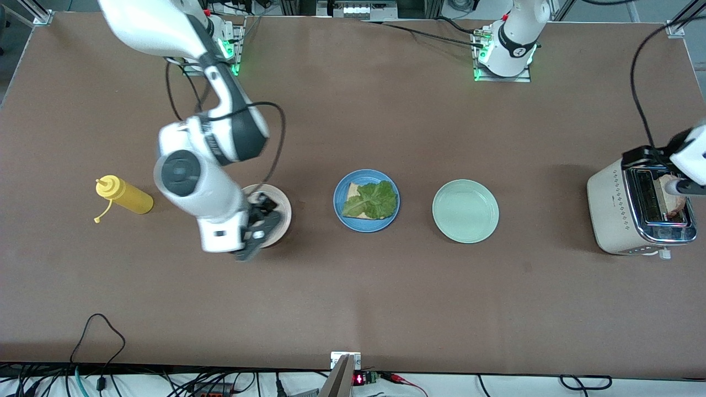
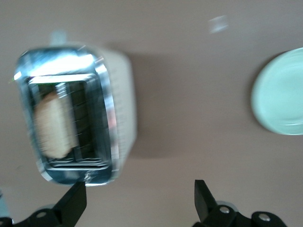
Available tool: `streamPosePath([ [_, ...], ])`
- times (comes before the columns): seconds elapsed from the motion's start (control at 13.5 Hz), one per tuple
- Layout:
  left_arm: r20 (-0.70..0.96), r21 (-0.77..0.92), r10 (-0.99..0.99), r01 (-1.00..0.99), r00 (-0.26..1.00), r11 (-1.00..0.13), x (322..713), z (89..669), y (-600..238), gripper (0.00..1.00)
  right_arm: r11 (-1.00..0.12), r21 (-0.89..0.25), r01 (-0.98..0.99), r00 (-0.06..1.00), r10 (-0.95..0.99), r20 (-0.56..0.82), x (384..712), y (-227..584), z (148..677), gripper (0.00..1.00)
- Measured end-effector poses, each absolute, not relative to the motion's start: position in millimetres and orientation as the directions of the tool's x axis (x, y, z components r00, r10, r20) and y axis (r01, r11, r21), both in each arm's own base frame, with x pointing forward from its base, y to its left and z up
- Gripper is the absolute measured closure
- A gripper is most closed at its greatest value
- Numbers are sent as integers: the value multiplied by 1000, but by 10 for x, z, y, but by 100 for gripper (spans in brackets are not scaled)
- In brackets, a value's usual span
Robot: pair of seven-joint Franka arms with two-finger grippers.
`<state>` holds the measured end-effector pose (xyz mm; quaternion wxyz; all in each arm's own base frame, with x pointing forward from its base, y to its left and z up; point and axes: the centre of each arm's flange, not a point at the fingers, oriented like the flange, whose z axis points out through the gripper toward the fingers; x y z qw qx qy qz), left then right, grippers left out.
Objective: Make sandwich in blue plate with both arms
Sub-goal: 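Grasp the yellow bottle with the right gripper while the left gripper takes bread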
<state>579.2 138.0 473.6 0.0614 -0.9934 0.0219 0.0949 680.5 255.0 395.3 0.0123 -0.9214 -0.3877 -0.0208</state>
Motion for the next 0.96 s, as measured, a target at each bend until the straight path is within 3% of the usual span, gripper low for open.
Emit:
streamPosePath([
  [0.22, -201, -163, -99, -133, 975, -978, 5889, 4344, 1871, 0, -795, -11, 607, 795, 607, 13, 6674, 1626, 4374, 0],
  [0.52, -161, -164, -199, -225, 967, -961, 5992, 3990, 2266, 0, -887, -57, 458, 888, 459, -10, 6238, 397, 4569, 0],
  [0.74, -175, -151, -210, -237, 962, -960, 5973, 3848, 2388, 4, -884, -81, 461, 886, 464, -14, 5952, -329, 4616, 0],
  [0.96, -185, -140, -247, -275, 951, -951, 5946, 3830, 2457, 35, -798, -94, 595, 802, 598, 3, 5823, -1035, 4592, 0],
])
